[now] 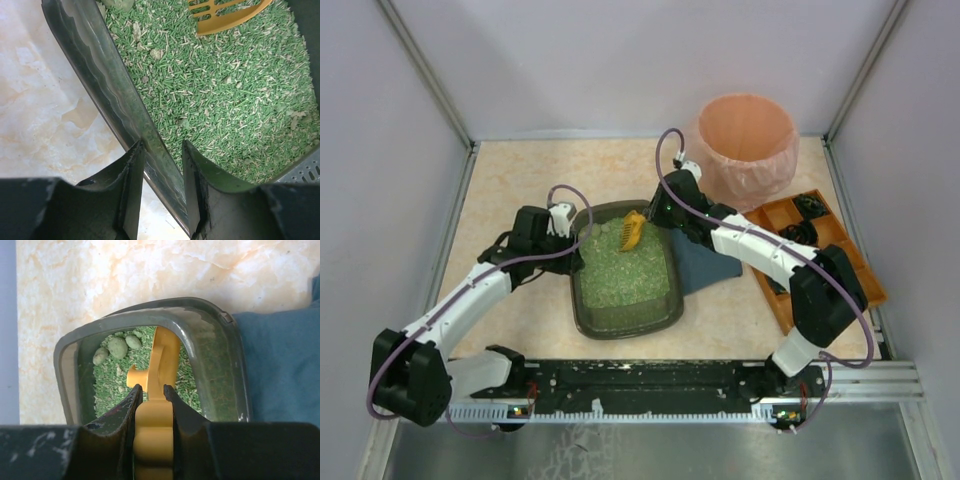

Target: Clean the litter box

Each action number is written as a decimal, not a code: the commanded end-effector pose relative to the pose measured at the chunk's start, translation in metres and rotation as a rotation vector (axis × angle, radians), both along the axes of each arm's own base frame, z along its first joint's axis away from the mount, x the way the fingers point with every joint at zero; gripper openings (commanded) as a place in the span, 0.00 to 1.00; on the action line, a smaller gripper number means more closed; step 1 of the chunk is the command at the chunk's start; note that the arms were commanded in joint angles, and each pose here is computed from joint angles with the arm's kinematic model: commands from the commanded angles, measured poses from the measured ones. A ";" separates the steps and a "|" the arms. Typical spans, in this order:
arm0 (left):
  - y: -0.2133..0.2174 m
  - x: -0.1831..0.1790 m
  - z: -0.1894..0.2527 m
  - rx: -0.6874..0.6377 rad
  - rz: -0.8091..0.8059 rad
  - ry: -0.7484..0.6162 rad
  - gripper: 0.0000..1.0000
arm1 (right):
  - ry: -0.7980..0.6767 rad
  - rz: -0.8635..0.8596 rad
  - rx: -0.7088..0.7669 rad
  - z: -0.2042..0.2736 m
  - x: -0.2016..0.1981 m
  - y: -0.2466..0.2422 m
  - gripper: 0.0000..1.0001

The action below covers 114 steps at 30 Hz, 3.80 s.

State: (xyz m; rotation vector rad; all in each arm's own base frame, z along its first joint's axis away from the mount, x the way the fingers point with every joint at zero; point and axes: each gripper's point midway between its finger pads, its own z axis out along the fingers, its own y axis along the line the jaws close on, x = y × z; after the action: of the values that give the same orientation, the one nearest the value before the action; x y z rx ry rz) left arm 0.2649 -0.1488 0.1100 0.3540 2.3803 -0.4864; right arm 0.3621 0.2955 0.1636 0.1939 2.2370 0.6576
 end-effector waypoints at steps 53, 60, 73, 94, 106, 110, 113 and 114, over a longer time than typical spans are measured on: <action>0.003 0.003 0.019 0.058 0.026 -0.084 0.46 | 0.010 0.213 0.441 0.000 -0.074 0.019 0.00; 0.011 0.006 0.034 0.054 0.065 -0.158 0.48 | -0.036 0.188 0.525 0.016 -0.082 -0.002 0.00; 0.013 0.007 0.040 0.051 0.081 -0.184 0.49 | -0.080 0.223 0.822 0.044 -0.111 -0.039 0.00; 0.013 0.007 0.042 0.048 0.082 -0.191 0.49 | -0.099 0.210 0.904 0.050 -0.115 -0.062 0.00; 0.013 0.007 0.043 0.045 0.081 -0.198 0.49 | -0.098 0.397 0.889 0.065 -0.131 -0.028 0.00; 0.012 0.007 0.042 0.044 0.076 -0.192 0.49 | -0.080 0.203 0.904 0.044 -0.114 -0.059 0.00; 0.013 0.007 0.043 0.045 0.084 -0.198 0.49 | -0.095 0.359 0.884 0.059 -0.128 -0.034 0.00; 0.013 0.008 0.042 0.046 0.083 -0.198 0.49 | -0.094 0.397 0.885 0.061 -0.131 -0.030 0.00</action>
State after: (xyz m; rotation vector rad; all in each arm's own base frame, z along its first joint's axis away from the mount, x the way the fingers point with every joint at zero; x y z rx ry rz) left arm 0.2707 -0.1330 0.1469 0.3073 2.2414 -0.3324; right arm 0.2429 0.2456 0.1910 0.3627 1.8423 1.7222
